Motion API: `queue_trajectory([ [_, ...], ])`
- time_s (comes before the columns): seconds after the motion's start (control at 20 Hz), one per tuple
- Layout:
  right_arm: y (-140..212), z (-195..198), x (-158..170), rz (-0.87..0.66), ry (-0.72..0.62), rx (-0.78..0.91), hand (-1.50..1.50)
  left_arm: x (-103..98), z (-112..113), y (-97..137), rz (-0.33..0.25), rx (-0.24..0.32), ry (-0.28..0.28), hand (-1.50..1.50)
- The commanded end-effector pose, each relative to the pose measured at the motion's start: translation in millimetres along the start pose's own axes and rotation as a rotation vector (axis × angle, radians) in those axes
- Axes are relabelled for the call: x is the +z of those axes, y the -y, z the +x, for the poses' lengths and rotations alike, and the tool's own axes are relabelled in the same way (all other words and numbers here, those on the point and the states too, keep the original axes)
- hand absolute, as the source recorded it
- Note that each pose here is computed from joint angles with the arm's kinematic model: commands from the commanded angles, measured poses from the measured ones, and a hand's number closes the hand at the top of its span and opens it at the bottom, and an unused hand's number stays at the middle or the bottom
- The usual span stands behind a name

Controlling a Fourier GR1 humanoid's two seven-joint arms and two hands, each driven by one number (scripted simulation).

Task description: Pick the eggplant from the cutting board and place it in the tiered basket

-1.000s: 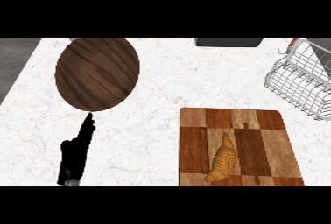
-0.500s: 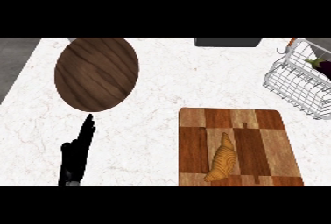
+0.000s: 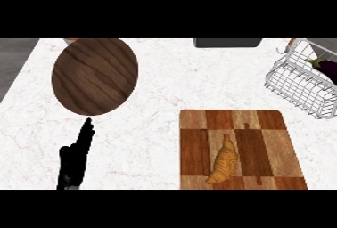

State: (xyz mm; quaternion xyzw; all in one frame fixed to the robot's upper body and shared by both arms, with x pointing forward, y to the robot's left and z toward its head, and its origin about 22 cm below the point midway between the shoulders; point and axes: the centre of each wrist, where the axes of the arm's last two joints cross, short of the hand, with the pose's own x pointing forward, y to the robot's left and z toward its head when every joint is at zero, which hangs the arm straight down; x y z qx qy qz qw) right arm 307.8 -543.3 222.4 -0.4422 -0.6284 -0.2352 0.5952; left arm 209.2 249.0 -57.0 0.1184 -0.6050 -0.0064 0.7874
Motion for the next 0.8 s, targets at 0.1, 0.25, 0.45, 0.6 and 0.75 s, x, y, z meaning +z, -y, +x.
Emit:
queue_trajectory([
  [0.1, 112.7, -3.1, -10.4, -0.117, -0.036, -0.041, -1.50, 4.8, 0.1, 8.3, 0.017, 0.007, -0.008, 0.00],
  [0.25, 168.4, -2.2, -6.6, -0.115, -0.057, -0.067, -1.50, 0.8, -2.9, -7.9, 0.016, 0.008, -0.026, 0.00],
  [0.45, 232.6, -28.6, 12.8, -0.087, -0.051, -0.039, -1.50, 5.8, -7.3, 11.2, 0.044, 0.004, -0.025, 0.00],
  [0.6, 269.8, -48.5, 28.3, -0.049, -0.052, -0.039, -1.50, 15.2, -14.8, -14.2, 0.045, -0.005, -0.027, 0.00],
  [0.75, 299.2, -58.6, 42.1, -0.012, -0.059, -0.052, -1.50, -5.3, -1.2, -10.6, 0.035, 0.014, -0.012, 0.00],
])
